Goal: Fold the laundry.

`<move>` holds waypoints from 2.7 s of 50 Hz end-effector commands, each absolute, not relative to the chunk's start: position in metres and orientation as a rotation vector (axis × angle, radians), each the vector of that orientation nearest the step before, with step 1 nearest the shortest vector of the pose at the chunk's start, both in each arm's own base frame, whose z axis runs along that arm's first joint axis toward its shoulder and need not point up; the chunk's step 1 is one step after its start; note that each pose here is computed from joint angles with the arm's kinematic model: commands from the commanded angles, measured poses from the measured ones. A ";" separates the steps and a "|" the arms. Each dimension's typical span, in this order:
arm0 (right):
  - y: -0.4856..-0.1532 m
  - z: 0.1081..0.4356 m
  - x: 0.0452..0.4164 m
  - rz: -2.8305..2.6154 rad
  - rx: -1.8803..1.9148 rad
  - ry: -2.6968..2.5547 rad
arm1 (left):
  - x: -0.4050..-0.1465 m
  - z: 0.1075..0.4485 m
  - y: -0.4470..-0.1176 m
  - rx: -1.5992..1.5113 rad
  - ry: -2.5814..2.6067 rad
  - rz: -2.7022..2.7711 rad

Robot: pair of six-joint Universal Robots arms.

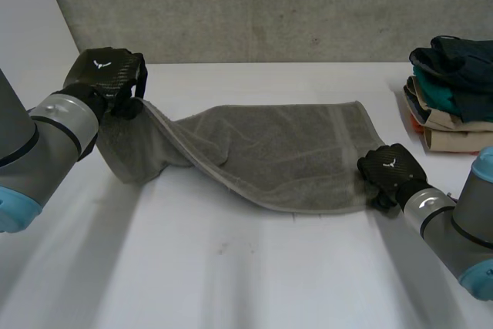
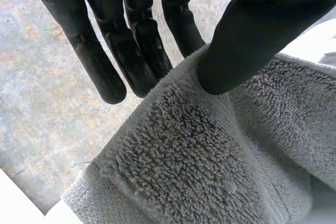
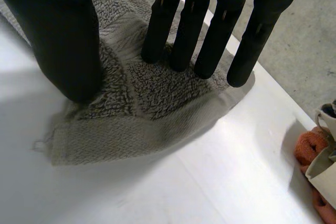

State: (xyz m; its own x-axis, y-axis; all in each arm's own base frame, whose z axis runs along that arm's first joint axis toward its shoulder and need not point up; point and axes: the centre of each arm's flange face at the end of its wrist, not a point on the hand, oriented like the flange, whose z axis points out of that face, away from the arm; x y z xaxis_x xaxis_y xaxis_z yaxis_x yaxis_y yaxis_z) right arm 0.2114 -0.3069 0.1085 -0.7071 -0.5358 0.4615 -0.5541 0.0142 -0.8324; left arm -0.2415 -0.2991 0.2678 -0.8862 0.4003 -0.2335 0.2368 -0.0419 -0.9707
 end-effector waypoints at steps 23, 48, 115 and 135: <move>-0.315 0.272 0.201 2.037 1.038 -1.947 | -0.225 0.303 -0.275 -0.685 -2.098 2.110; -0.331 0.278 0.202 1.615 1.209 -2.051 | -0.217 0.243 -0.299 -1.287 -2.337 1.998; -0.251 0.190 0.196 1.208 1.581 -2.038 | -0.189 0.176 -0.205 -1.808 -2.540 1.549; -0.383 0.157 0.252 1.718 1.234 -1.849 | -0.260 0.148 -0.361 -1.669 -2.299 2.217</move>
State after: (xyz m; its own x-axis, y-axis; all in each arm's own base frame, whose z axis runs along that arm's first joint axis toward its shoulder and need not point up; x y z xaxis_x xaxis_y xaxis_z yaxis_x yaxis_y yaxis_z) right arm 0.2329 -0.3561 0.1599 -0.5556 -0.4378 0.7069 -0.7867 0.0015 -0.6173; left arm -0.2549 -0.3332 0.1627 -0.4788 0.3230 -0.8164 0.8220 -0.1617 -0.5460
